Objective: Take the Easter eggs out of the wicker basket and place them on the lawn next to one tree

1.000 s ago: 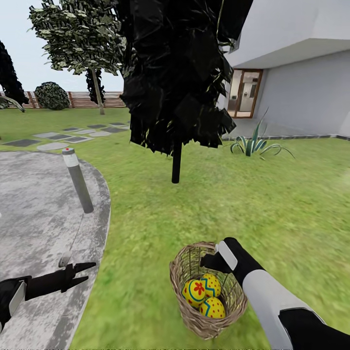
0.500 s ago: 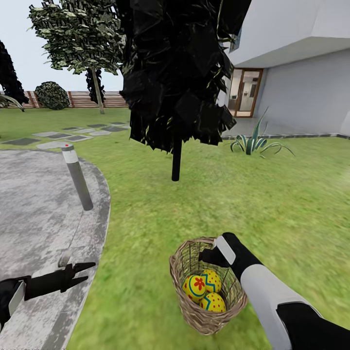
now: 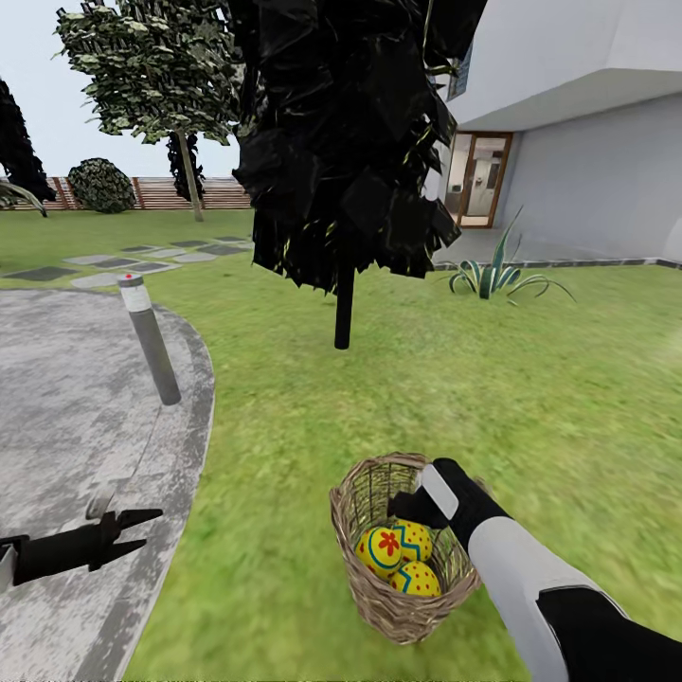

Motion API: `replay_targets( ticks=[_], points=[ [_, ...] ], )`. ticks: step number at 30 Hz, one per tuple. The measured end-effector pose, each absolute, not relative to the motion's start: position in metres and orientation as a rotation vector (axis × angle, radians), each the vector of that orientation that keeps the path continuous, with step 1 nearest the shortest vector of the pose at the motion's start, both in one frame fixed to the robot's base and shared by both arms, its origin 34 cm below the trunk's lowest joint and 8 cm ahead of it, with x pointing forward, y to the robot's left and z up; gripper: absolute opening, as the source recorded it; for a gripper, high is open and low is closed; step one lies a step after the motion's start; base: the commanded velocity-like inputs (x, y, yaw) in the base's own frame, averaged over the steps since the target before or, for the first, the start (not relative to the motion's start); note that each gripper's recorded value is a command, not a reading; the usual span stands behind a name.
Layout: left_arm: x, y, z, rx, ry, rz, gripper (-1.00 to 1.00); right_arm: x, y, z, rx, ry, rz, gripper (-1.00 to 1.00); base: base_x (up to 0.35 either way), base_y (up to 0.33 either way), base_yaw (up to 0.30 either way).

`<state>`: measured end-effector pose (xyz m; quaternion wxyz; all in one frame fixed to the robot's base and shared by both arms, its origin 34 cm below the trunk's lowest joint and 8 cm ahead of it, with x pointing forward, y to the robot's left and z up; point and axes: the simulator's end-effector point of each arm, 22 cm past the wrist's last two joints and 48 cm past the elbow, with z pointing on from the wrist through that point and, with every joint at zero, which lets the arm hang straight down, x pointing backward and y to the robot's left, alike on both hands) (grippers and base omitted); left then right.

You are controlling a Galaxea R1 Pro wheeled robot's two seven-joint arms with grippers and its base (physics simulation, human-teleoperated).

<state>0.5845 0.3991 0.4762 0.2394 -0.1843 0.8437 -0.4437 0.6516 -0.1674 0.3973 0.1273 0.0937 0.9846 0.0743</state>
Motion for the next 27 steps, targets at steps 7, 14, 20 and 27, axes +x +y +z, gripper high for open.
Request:
replay_targets(
  ticks=[7,14,20,27],
  points=[
    [0.5852,0.3992,0.4768,-0.502,2.307,-1.214,1.00,0.6474,-0.1680,0.3937,0.273,2.879,0.212,1.00,0.017,0.010,0.000],
    [0.5853,0.3977,0.4761,-0.495,2.307,-1.212,1.00,0.6470,-0.1681,0.3934,0.274,2.881,0.211,1.00,0.081,0.052,0.000],
    [0.5855,0.3981,0.4764,-0.494,2.307,-1.211,1.00,0.6470,-0.1682,0.3933,0.275,2.880,0.210,1.00,0.058,0.041,0.000],
    [0.5857,0.3979,0.4765,-0.494,2.306,-1.212,1.00,0.6463,-0.1685,0.3925,0.274,2.882,0.208,1.00,0.105,0.078,0.000]
  ],
)
